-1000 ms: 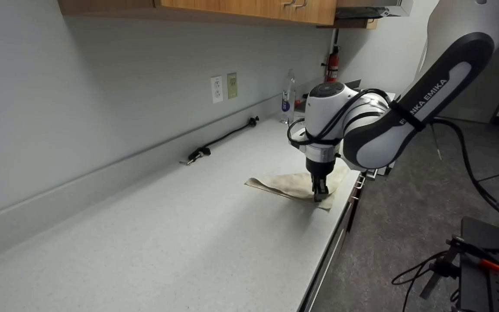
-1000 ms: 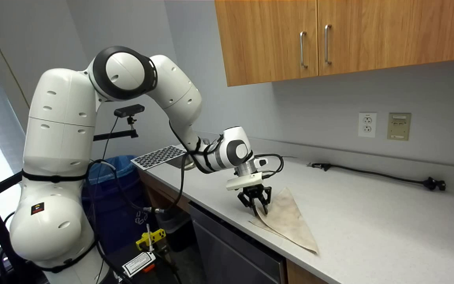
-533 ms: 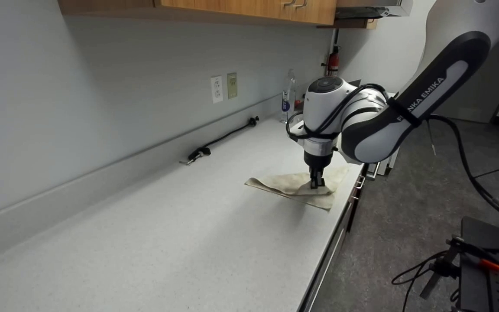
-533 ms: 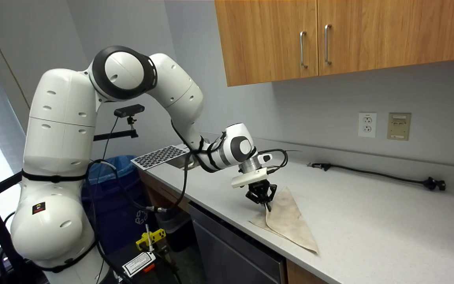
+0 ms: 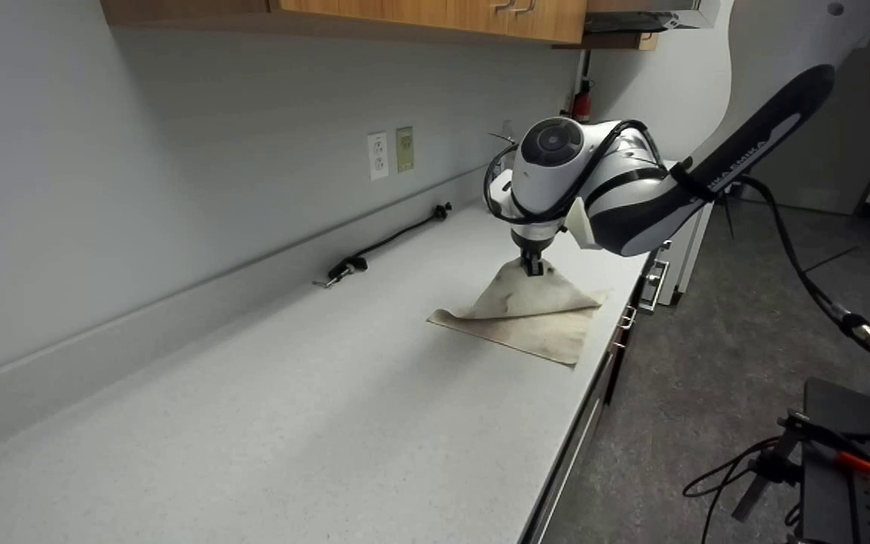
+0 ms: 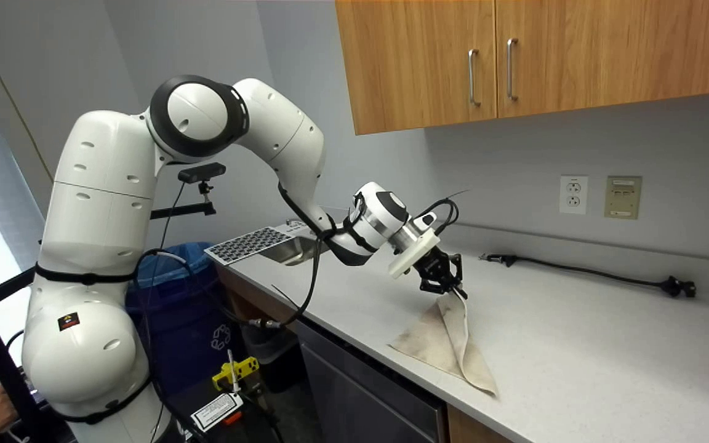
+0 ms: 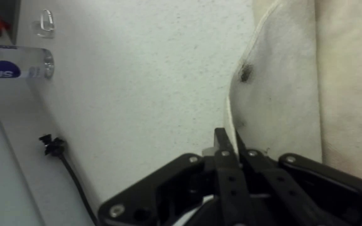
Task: Unfold the white cloth
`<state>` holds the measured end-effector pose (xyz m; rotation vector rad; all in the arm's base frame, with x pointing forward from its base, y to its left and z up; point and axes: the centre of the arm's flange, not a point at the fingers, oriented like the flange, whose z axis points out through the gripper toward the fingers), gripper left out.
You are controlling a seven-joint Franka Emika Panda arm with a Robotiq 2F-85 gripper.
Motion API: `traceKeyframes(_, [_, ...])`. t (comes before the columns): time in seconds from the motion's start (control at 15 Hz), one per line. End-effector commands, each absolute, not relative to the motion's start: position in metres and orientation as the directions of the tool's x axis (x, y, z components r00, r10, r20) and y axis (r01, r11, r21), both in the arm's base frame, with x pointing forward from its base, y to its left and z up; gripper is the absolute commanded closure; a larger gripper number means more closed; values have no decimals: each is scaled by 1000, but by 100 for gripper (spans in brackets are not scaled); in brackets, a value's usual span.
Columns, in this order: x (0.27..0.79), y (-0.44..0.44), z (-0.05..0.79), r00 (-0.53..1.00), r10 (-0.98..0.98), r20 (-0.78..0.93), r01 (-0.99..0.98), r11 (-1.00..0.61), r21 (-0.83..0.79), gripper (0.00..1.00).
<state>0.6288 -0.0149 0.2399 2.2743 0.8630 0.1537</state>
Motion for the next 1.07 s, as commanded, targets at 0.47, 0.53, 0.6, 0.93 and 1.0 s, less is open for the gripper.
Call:
traceKeyframes(0.47, [691,-28,219,803,573,-162,395,-309,865,100])
traceKeyframes(0.53, [693,-28,218,807,567,-162,385,-297,874,100])
traceKeyframes(0.6, [694,-28,216,814,558,-161,374,-291,880,100])
traceKeyframes(0.93, [697,-26,212,845,510,-157,333,-274,902,58])
traceKeyframes(1.0, [698,-26,212,849,505,-158,330,-271,904,51])
